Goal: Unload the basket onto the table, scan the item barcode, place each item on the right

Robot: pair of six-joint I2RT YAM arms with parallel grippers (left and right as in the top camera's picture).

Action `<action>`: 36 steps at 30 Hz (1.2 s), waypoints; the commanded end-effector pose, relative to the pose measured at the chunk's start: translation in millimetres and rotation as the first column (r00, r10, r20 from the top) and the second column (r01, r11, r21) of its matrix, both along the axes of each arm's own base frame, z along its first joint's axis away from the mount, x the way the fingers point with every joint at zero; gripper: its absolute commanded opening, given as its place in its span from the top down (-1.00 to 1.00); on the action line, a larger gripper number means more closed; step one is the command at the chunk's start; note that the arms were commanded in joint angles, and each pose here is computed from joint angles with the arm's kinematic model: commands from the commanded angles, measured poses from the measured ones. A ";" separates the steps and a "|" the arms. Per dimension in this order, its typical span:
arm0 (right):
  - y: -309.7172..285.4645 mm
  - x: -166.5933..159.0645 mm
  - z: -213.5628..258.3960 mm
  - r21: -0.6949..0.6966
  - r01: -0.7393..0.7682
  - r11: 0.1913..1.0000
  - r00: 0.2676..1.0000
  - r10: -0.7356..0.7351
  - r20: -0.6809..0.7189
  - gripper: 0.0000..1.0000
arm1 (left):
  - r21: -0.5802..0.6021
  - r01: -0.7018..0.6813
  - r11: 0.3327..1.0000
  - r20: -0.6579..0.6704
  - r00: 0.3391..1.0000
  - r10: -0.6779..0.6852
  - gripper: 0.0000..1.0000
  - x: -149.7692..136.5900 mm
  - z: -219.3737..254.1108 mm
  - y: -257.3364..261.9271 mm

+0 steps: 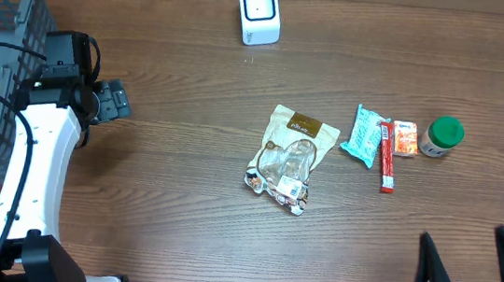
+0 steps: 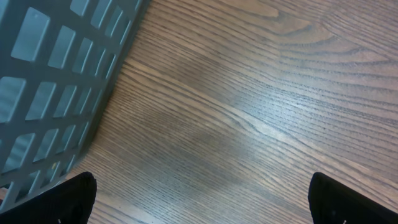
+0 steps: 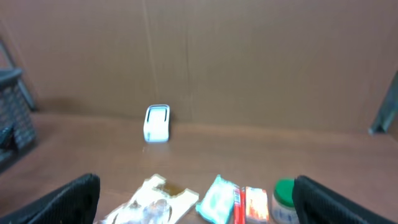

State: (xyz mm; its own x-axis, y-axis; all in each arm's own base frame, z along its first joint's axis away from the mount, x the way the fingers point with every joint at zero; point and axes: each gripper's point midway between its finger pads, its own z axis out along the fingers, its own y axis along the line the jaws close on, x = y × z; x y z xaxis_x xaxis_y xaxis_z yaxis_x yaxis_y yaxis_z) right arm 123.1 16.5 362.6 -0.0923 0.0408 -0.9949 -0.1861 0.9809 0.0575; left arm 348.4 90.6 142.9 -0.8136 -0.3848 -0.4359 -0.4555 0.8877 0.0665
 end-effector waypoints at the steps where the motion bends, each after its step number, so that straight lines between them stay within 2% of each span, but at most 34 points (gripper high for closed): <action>1: 9.2 16.2 -18.8 0.018 -0.011 1.000 0.999 0.010 0.031 -1.00 | 0.007 0.014 1.000 0.011 1.000 -0.015 -1.00 4.3 4.7 0.4; 7: 33.4 55.7 -19.9 0.054 -0.094 0.994 0.969 0.079 0.235 -1.00 | 0.007 0.014 1.000 0.011 1.000 -0.015 -1.00 4.3 4.7 0.4; 12: 26.7 66.7 -16.4 0.175 -0.103 0.979 0.922 0.028 0.387 -1.00 | 0.007 0.015 1.000 0.010 1.000 -0.015 -1.00 4.3 4.7 0.4; 16: 24.4 72.2 -23.6 0.193 -0.109 0.975 0.892 0.010 0.452 -1.00 | 0.007 0.015 1.000 0.010 1.000 -0.015 -1.00 4.3 4.7 0.4; 23: 25.1 82.2 -43.3 0.194 -0.111 0.975 0.882 0.007 0.471 -1.00 | 0.007 0.015 1.000 0.010 1.000 -0.015 -1.00 4.3 4.7 0.4; 27: 19.1 90.4 -59.9 0.239 -0.085 0.967 0.892 -0.033 0.450 -1.00 | 0.007 0.014 1.000 0.011 1.000 -0.015 -0.99 4.3 4.7 0.4; 36: 16.0 112.1 -121.0 0.267 -0.025 0.963 0.952 -0.058 0.300 -1.00 | 0.007 0.014 1.000 0.011 1.000 -0.015 -1.00 4.4 4.8 0.4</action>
State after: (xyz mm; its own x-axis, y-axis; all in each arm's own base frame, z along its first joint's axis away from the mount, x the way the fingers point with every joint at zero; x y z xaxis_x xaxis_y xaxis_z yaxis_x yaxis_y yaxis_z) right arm 231.5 37.9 254.4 0.2438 0.2926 -0.9246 -0.2526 0.9396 0.2307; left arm 348.3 90.6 142.9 -0.8138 -0.3849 -0.4354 -0.4554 0.8878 0.0663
